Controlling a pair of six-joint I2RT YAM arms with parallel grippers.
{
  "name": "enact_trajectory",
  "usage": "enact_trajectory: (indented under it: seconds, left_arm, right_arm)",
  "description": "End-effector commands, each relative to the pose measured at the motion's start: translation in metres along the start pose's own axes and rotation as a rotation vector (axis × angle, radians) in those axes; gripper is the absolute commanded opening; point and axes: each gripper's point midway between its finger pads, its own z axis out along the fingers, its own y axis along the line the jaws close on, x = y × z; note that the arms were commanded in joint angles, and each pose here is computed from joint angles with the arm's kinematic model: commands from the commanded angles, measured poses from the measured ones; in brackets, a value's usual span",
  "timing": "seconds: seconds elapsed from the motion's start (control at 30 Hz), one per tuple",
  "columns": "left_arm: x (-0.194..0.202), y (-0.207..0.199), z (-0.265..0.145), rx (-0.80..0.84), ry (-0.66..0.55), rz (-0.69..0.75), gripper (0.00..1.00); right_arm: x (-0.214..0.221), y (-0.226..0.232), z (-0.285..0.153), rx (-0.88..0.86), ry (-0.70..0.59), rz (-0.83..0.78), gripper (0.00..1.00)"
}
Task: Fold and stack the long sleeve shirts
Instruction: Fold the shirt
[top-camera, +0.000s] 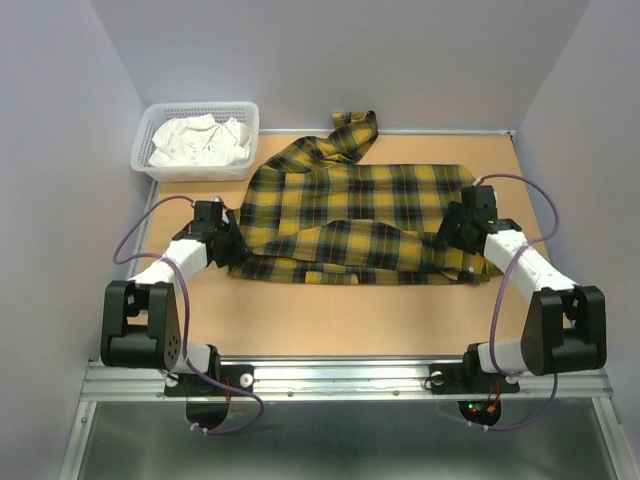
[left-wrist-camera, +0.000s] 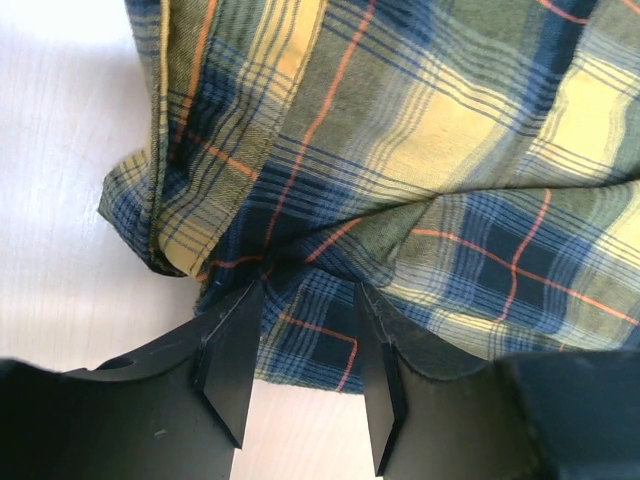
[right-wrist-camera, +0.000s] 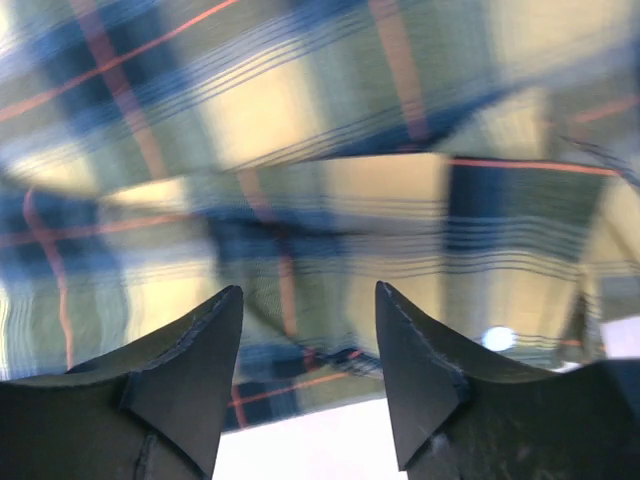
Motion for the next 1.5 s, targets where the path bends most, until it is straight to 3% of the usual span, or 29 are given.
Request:
enact_trajectory:
  seconds: [0.0, 0.27, 0.5, 0.63, 0.73, 1.03, 1.47]
  left_arm:
    - [0.014, 0.007, 0.007, -0.021, 0.039, -0.023, 0.5]
    - [0.039, 0.011, 0.012, -0.008, 0.094, -0.119, 0.41]
    - [0.034, 0.014, 0.004, -0.004, 0.054, -0.139, 0.4]
    - [0.011, 0.002, -0.011, 0.044, -0.034, -0.111, 0.46]
    - [-0.009, -0.003, -0.024, 0.064, -0.128, -0.074, 0.57]
    - [-0.035, -0.011, -0.039, 0.104, -0.256, 0.013, 0.87]
    - [-0.045, -0.008, -0.042, 0.076, -0.294, 0.036, 0.89]
  right_arm:
    - [0.006, -0.027, 0.001, 0.029, 0.018, 0.134, 0.59]
    - [0.026, -0.072, 0.023, 0.134, 0.095, 0.324, 0.51]
    - [-0.007, -0.084, 0.024, 0.169, 0.023, 0.351, 0.5]
    - [-0.036, -0.095, 0.007, 0.226, -0.095, 0.329, 0.52]
    - [-0.051, -0.109, 0.001, 0.272, -0.141, 0.347, 0.55]
    - [-0.056, -0.117, 0.019, 0.271, -0.1, 0.382, 0.58]
    - [-0.061, -0.11, 0.035, 0.198, -0.094, 0.33, 0.47]
